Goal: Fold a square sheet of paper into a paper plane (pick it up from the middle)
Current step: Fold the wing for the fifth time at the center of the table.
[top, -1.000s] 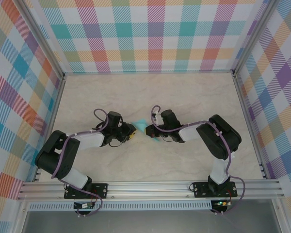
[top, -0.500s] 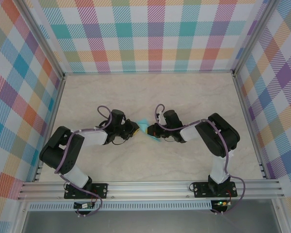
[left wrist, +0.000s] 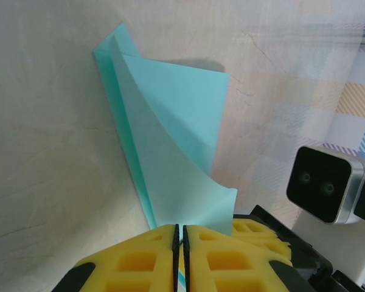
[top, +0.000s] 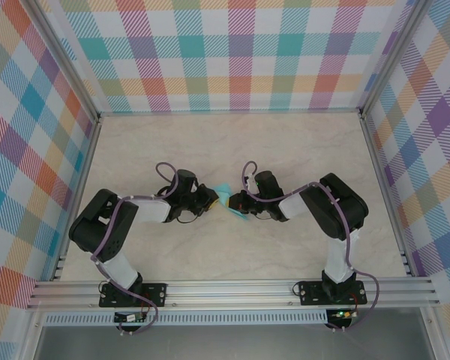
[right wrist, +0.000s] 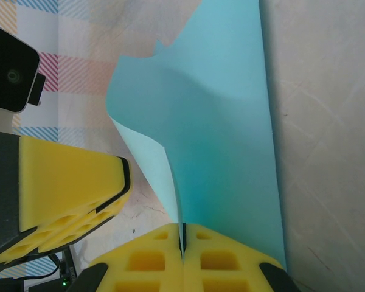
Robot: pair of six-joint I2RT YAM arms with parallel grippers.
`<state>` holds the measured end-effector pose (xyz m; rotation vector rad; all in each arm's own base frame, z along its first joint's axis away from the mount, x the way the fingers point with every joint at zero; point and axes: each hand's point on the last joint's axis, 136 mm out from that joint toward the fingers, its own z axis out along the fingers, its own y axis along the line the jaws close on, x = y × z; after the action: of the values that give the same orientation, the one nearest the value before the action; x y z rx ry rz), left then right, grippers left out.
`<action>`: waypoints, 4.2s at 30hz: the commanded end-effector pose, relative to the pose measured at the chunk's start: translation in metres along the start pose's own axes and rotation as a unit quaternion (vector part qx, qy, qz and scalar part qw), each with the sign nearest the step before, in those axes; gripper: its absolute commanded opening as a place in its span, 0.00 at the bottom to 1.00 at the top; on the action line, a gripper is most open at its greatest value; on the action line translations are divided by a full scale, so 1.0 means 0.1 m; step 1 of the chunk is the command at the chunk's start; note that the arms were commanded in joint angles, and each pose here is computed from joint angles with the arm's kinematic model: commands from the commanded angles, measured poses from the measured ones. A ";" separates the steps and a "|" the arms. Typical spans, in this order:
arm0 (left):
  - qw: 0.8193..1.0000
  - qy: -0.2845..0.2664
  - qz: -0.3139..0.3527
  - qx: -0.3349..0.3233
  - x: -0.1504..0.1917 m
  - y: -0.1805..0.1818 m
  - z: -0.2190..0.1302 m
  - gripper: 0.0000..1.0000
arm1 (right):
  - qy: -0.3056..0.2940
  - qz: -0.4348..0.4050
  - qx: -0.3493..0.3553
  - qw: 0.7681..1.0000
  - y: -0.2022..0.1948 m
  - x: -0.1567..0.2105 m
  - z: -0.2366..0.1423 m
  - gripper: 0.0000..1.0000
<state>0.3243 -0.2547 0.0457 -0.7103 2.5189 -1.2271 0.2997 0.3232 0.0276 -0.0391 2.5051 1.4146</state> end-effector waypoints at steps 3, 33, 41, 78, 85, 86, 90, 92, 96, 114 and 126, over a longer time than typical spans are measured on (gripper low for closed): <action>0.999 0.014 0.023 0.027 0.03 -0.19 0.10 0.11 | 0.019 0.016 0.011 1.000 -0.13 0.11 0.02 0.02; 0.999 0.022 0.028 -0.017 0.06 0.06 0.27 0.08 | 0.026 -0.001 0.032 0.999 -0.08 0.08 -0.07 0.19; 0.999 0.022 0.027 -0.022 0.06 0.08 0.29 0.08 | 0.027 -0.011 0.039 0.999 0.00 0.06 -0.13 0.26; 0.999 0.021 0.050 -0.002 0.04 -0.18 0.17 0.08 | 0.076 -0.042 0.101 0.991 -0.20 0.26 -0.31 0.06; 0.998 0.025 0.059 0.020 0.08 -0.26 0.13 0.08 | 0.062 -0.001 0.055 0.997 -0.16 0.22 -0.31 0.03; 0.998 0.026 0.061 0.024 0.10 -0.26 0.12 0.08 | 0.061 0.008 0.048 0.997 -0.17 0.21 -0.32 0.03; 0.996 0.029 0.070 0.036 0.16 -0.27 0.11 0.09 | 0.056 0.036 0.016 0.998 -0.13 0.17 -0.33 0.02; 0.996 0.033 0.075 0.043 0.21 -0.29 0.11 0.09 | 0.056 0.050 -0.002 0.997 -0.10 0.15 -0.34 0.02; 0.994 0.043 0.087 0.050 0.32 -0.30 0.15 0.08 | 0.058 0.071 -0.030 0.995 -0.03 0.12 -0.35 0.02; 0.994 0.050 0.090 0.039 0.35 -0.25 0.33 0.07 | 0.079 0.100 -0.022 0.992 -0.13 0.20 -0.31 0.02; 0.994 0.052 0.091 0.012 0.35 -0.10 0.40 0.07 | 0.084 0.106 -0.018 0.991 -0.18 0.24 -0.30 0.02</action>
<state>0.3101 -0.3017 0.0283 -0.4499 2.5884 -1.2749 0.2780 0.2919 0.0250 0.1044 2.6644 1.5757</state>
